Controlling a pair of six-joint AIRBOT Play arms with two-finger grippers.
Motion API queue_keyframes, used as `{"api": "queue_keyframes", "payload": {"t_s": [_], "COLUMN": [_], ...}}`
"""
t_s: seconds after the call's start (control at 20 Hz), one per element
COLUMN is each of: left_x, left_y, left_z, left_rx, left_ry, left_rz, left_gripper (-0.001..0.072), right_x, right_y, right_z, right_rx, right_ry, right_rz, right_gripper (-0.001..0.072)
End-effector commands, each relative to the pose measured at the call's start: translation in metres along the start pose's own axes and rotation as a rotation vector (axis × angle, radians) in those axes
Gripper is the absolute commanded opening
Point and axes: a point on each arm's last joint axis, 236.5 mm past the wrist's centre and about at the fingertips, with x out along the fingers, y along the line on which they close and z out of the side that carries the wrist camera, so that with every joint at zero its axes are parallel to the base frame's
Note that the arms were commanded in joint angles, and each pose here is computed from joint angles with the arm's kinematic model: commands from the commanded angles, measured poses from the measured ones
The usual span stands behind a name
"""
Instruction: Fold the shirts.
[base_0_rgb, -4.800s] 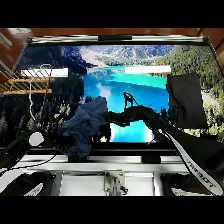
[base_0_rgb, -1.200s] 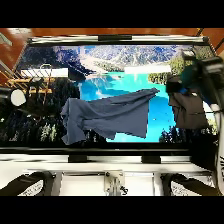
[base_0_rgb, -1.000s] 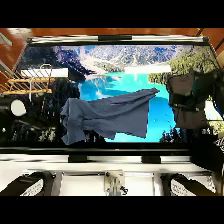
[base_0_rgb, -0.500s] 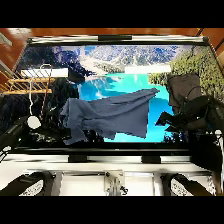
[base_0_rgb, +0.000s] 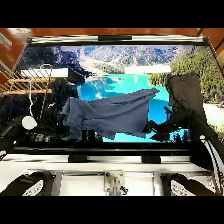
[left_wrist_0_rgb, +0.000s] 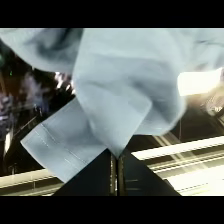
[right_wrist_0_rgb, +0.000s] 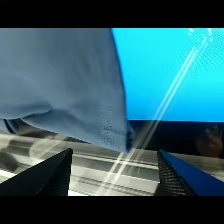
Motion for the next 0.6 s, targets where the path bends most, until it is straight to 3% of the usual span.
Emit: {"api": "queue_keyframes", "payload": {"t_s": [0.0, 0.1, 0.25, 0.3, 0.55], "left_x": [-0.024, -0.038, -0.058, -0.066, -0.172], "left_y": [-0.009, -0.016, -0.025, -0.029, -0.043], "left_z": [0.007, 0.016, 0.036, 0.043, 0.109], "left_rx": [0.041, 0.06, 0.083, 0.107, 0.29], "left_ry": [-0.069, -0.119, -0.186, -0.209, -0.446], "left_rz": [-0.009, -0.017, -0.026, -0.027, 0.105], "left_gripper": [0.003, 0.003, 0.003, 0.0029, 0.0029], "right_x": [0.023, 0.026, 0.028, 0.026, -0.06], "right_y": [0.01, 0.016, 0.024, 0.026, 0.077], "right_z": [0.002, 0.012, 0.018, 0.019, 0.027], "right_rx": [-0.006, 0.045, 0.078, 0.067, -0.321], "right_ry": [-0.01, -0.039, -0.057, -0.056, -0.138], "right_rz": [0.0, 0.033, 0.071, 0.073, 0.045], "right_gripper": [0.063, 0.062, 0.017, 0.0066, 0.0067]}}
